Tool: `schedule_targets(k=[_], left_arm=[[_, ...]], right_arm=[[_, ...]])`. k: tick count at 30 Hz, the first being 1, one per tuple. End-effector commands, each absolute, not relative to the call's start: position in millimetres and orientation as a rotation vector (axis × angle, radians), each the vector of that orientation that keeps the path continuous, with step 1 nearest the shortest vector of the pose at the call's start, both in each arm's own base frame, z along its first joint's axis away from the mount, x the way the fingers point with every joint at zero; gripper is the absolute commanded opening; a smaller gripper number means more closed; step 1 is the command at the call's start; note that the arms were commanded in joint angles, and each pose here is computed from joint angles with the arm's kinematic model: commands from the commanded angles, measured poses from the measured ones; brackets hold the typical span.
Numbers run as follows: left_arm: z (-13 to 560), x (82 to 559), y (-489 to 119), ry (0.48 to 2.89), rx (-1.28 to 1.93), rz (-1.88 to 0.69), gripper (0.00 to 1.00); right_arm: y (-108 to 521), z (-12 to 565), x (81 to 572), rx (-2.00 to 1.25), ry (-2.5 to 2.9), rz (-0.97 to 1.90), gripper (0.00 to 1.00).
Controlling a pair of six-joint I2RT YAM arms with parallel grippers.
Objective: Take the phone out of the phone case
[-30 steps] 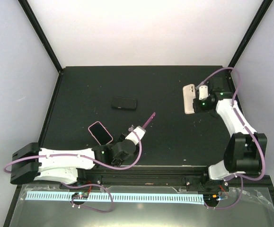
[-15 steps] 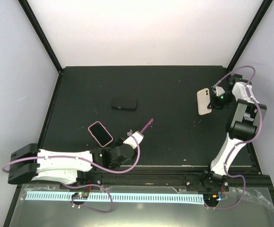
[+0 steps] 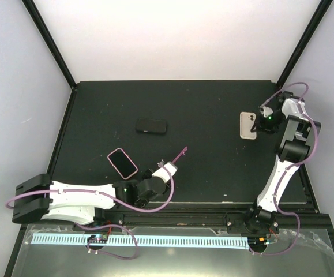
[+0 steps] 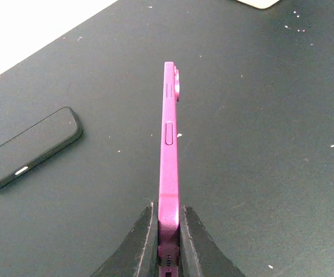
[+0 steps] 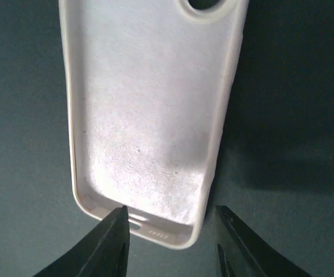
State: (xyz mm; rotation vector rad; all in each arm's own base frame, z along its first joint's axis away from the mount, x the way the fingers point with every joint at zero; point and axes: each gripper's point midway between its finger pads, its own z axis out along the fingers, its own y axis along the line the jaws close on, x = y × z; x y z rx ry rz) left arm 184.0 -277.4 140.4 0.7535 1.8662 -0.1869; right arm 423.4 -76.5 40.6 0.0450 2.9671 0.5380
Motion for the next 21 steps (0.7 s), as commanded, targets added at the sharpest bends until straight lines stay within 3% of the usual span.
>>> schedule_targets(k=[1, 5, 12, 21], left_arm=[[159, 189, -287, 1.816, 0.708, -0.194, 0.02], [157, 195, -288, 1.811, 0.709, -0.129, 0.01], [157, 213, -295, 1.757, 0.677, 0.028, 0.02], [187, 239, -323, 1.582, 0.659, 0.271, 0.02]], right_arm=[[-90, 65, 427, 0.100, 2.891, 0.382, 0.49], [-89, 92, 420, 0.080, 2.807, 0.316, 0.49], [-1, 152, 393, -0.049, 2.573, 0.642, 0.43], [100, 186, 356, -0.208, 2.354, 1.029, 0.45]])
